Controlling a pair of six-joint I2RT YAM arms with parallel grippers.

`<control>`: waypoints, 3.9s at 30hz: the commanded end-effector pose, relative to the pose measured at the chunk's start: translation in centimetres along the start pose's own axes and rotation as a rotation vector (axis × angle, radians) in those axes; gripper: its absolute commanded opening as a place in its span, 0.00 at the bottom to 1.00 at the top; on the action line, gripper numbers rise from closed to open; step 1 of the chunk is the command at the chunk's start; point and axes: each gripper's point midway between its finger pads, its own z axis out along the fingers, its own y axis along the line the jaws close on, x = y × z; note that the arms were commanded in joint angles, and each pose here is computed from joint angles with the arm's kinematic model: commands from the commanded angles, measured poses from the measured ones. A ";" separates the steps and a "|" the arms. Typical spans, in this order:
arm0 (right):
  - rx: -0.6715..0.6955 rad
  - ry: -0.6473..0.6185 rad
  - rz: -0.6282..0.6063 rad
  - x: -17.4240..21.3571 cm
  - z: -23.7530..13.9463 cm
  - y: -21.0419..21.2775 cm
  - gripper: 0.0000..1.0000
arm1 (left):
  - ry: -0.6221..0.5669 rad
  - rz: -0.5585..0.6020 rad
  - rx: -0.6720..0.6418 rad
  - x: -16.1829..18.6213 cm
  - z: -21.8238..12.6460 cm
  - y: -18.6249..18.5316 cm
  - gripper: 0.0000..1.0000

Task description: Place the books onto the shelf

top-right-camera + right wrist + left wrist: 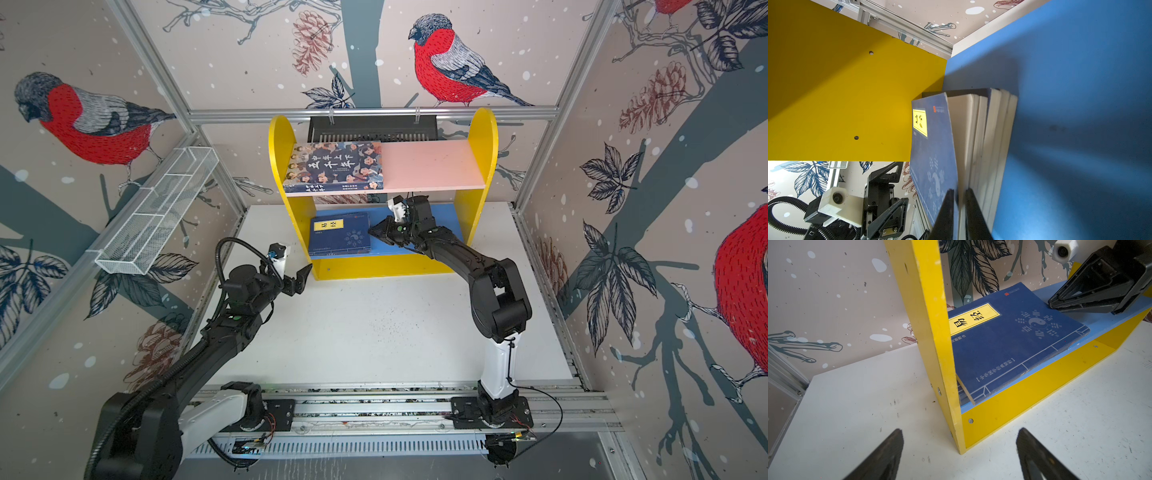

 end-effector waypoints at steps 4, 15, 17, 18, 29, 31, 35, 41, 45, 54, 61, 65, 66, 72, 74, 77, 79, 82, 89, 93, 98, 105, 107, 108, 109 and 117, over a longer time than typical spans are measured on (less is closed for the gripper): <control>-0.024 -0.020 -0.032 -0.4 0.0 0.9 0.15 | -0.073 0.009 -0.014 -2.1 0.4 0.5 0.85; -0.029 -0.022 -0.029 -0.6 0.0 1.2 0.15 | -0.075 0.030 -0.060 -1.8 1.7 1.6 0.84; -0.033 -0.022 -0.028 -0.6 0.0 1.2 0.15 | -0.092 0.035 -0.071 -2.0 1.8 1.8 0.83; -0.033 -0.023 -0.029 -0.7 0.0 1.2 0.15 | -0.098 0.037 -0.066 -2.1 1.8 1.8 0.83; -0.033 -0.011 -0.009 -0.7 0.5 0.8 0.15 | -0.110 0.048 -0.062 -1.9 2.4 1.8 0.82; -0.036 -0.010 -0.009 -0.7 0.6 0.9 0.15 | -0.110 0.049 -0.061 -1.7 2.5 1.8 0.82; -0.042 -0.012 -0.008 -1.0 0.8 1.2 0.15 | -0.120 0.044 -0.062 -1.9 2.5 1.8 0.81; -0.040 -0.012 -0.008 -1.0 1.0 1.2 0.15 | -0.127 0.024 -0.078 -2.0 2.7 2.2 0.81; -0.037 -0.011 -0.006 -0.9 0.9 1.1 0.15 | -0.131 0.021 -0.079 -2.1 2.8 2.2 0.81; -0.035 -0.018 -0.006 -1.3 0.8 0.9 0.15 | -0.146 0.010 -0.082 -2.4 3.0 2.3 0.81; -0.033 -0.015 -0.005 -1.6 1.0 0.9 0.15 | -0.144 0.009 -0.078 -2.4 3.2 2.3 0.81; -0.031 -0.011 -0.005 -1.7 1.2 0.7 0.15 | -0.143 0.008 -0.081 -2.4 3.3 2.4 0.81; -0.031 -0.011 -0.005 -1.7 1.2 0.7 0.15 | -0.143 0.007 -0.081 -2.4 3.3 2.4 0.81; -0.026 -0.012 0.000 -1.9 1.3 0.3 0.15 | -0.141 0.003 -0.081 -2.3 3.4 2.4 0.81; -0.025 -0.012 0.001 -2.0 1.3 0.3 0.15 | -0.141 0.003 -0.078 -2.2 3.4 2.4 0.81; -0.025 -0.010 0.002 -2.0 1.4 0.2 0.15 | -0.139 0.004 -0.082 -2.2 3.5 2.5 0.81; -0.023 -0.012 0.005 -2.0 1.4 0.1 0.15 | -0.141 0.011 -0.081 -2.3 3.6 2.5 0.81; -0.026 -0.012 0.005 -2.0 1.4 0.2 0.15 | -0.133 0.017 -0.074 -2.1 3.7 2.4 0.81; -0.023 -0.015 0.005 -2.1 1.3 0.0 0.15 | -0.127 0.015 -0.072 -1.7 3.6 2.3 0.81; -0.022 -0.016 0.005 -2.2 1.2 -0.1 0.17 | -0.125 0.008 -0.075 -1.7 3.3 2.3 0.82; -0.016 -0.038 -0.007 -2.6 0.5 0.3 0.30 | -0.114 -0.019 -0.075 -2.0 2.7 2.2 0.84; 0.001 -0.105 -0.026 -3.2 -1.9 0.8 0.43 | -0.034 -0.101 -0.060 -2.3 1.9 2.0 0.87; 0.004 -0.118 -0.023 -3.1 -2.5 0.7 0.46 | -0.005 -0.124 -0.051 -2.2 1.6 1.8 0.88; 0.005 -0.119 -0.018 -3.0 -2.7 0.6 0.46 | 0.007 -0.134 -0.046 -2.2 1.4 1.6 0.89; 0.005 -0.119 -0.019 -2.8 -2.9 0.6 0.46 | 0.019 -0.144 -0.046 -2.1 1.2 1.6 0.90; 0.020 -0.121 -0.048 -1.2 -4.1 1.2 0.43 | 0.024 -0.099 -0.004 -1.6 0.3 0.5 0.90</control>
